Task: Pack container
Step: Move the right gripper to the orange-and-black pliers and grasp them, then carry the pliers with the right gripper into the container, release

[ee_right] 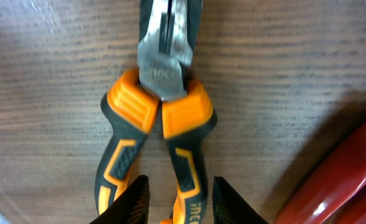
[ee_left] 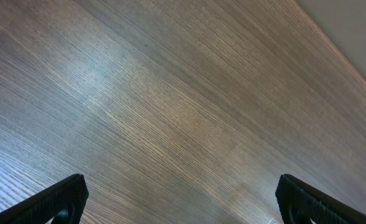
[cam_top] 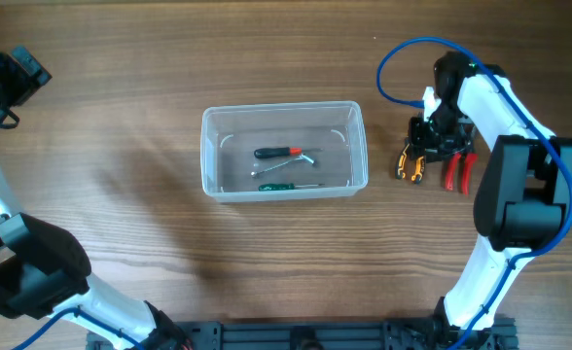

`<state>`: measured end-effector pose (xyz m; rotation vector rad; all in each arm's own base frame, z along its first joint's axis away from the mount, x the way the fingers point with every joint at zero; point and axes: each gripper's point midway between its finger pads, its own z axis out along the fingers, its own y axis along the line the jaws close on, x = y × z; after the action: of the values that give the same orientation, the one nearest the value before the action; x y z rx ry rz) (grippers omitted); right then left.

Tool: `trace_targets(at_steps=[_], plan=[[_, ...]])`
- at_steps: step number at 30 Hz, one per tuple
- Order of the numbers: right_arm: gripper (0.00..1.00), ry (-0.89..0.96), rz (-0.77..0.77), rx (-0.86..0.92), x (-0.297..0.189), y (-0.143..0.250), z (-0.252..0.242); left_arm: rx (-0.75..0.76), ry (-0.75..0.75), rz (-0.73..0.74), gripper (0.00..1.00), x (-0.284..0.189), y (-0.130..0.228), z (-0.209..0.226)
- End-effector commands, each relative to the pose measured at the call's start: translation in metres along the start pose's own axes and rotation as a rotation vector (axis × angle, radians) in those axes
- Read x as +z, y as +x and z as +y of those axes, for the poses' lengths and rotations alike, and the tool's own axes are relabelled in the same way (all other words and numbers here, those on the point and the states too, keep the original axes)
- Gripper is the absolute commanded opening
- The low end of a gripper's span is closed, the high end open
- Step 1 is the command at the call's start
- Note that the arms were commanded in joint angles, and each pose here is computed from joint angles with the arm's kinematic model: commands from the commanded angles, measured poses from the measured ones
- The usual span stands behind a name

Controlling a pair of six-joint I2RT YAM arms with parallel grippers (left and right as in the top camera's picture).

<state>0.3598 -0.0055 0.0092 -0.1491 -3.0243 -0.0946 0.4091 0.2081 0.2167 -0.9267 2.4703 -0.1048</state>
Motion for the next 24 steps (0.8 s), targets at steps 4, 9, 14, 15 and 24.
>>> trace_targets(at_steps=[4,9,14,15,24], plan=[[0.35,0.018,0.015,0.01,0.024,0.008,-0.006,-0.007,0.006,0.003,1.0,0.001,0.001,-0.002],[0.08,0.017,0.009,0.008,0.026,0.007,-0.006,-0.007,0.006,0.002,1.0,0.001,0.001,-0.002],[0.04,0.018,0.013,0.009,0.024,0.007,-0.006,-0.007,0.006,0.002,1.0,0.001,0.001,-0.002],[0.04,0.018,0.007,0.008,0.019,0.004,-0.005,-0.007,0.006,0.003,1.0,0.001,0.001,-0.002],[0.04,0.0,-0.389,-0.074,-0.168,-0.084,0.013,-0.007,0.006,0.002,1.0,0.001,0.001,-0.002]])
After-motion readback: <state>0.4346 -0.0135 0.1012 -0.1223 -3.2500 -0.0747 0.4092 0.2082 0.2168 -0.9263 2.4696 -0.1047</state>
